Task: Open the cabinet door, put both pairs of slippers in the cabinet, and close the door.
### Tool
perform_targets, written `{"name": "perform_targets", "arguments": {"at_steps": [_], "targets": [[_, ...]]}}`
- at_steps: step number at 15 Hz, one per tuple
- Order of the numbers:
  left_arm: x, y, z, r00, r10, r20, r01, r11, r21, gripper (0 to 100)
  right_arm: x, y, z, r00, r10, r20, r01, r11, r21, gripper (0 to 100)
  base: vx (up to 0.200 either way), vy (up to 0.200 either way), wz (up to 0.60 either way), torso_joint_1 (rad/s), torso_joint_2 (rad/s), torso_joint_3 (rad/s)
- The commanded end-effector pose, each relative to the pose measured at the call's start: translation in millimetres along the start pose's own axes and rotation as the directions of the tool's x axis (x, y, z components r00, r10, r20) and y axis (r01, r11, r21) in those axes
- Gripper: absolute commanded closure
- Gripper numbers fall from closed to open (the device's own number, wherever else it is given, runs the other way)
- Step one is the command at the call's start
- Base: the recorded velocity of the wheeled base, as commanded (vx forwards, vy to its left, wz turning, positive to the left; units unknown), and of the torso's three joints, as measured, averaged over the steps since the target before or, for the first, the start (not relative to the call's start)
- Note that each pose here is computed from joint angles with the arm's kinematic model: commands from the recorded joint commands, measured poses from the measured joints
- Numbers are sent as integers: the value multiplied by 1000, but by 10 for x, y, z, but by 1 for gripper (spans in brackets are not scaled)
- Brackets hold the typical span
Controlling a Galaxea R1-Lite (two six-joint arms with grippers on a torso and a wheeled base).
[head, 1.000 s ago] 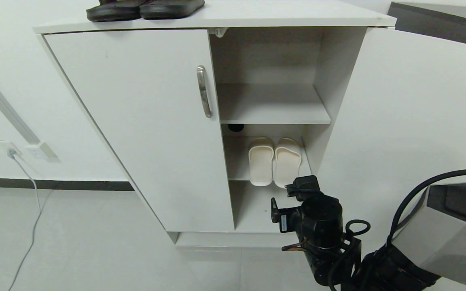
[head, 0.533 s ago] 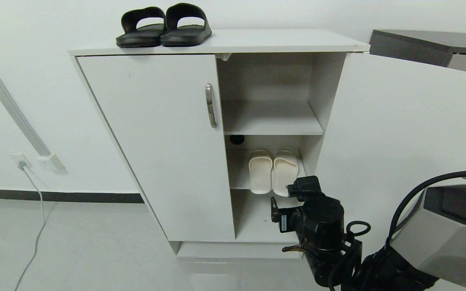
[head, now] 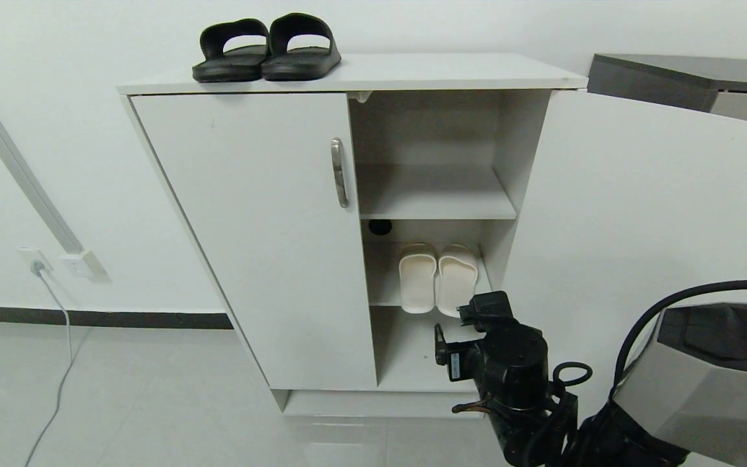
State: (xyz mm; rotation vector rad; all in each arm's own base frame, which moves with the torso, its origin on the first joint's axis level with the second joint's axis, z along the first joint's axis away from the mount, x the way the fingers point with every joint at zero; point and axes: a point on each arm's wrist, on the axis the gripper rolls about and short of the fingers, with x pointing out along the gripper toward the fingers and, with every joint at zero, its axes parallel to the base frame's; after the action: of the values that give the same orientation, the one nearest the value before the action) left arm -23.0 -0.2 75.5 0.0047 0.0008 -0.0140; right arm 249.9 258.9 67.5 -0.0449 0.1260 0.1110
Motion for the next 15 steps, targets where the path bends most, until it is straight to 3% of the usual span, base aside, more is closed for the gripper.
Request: {"name": "perform_targets", "arguments": {"at_steps": [1, 15], "targets": [[1, 0, -1, 1000, 0, -2, 0, 1000, 0, 100, -9, -9, -40, 1000, 1, -11, -1, 1000, -9, 0, 0, 200, 0, 2, 2, 2], [1, 0, -1, 1000, 0, -2, 0, 1000, 0, 100, -60, -66, -95, 999, 26, -26, -27, 999, -47, 0, 0, 200, 0, 4, 1, 3]]}}
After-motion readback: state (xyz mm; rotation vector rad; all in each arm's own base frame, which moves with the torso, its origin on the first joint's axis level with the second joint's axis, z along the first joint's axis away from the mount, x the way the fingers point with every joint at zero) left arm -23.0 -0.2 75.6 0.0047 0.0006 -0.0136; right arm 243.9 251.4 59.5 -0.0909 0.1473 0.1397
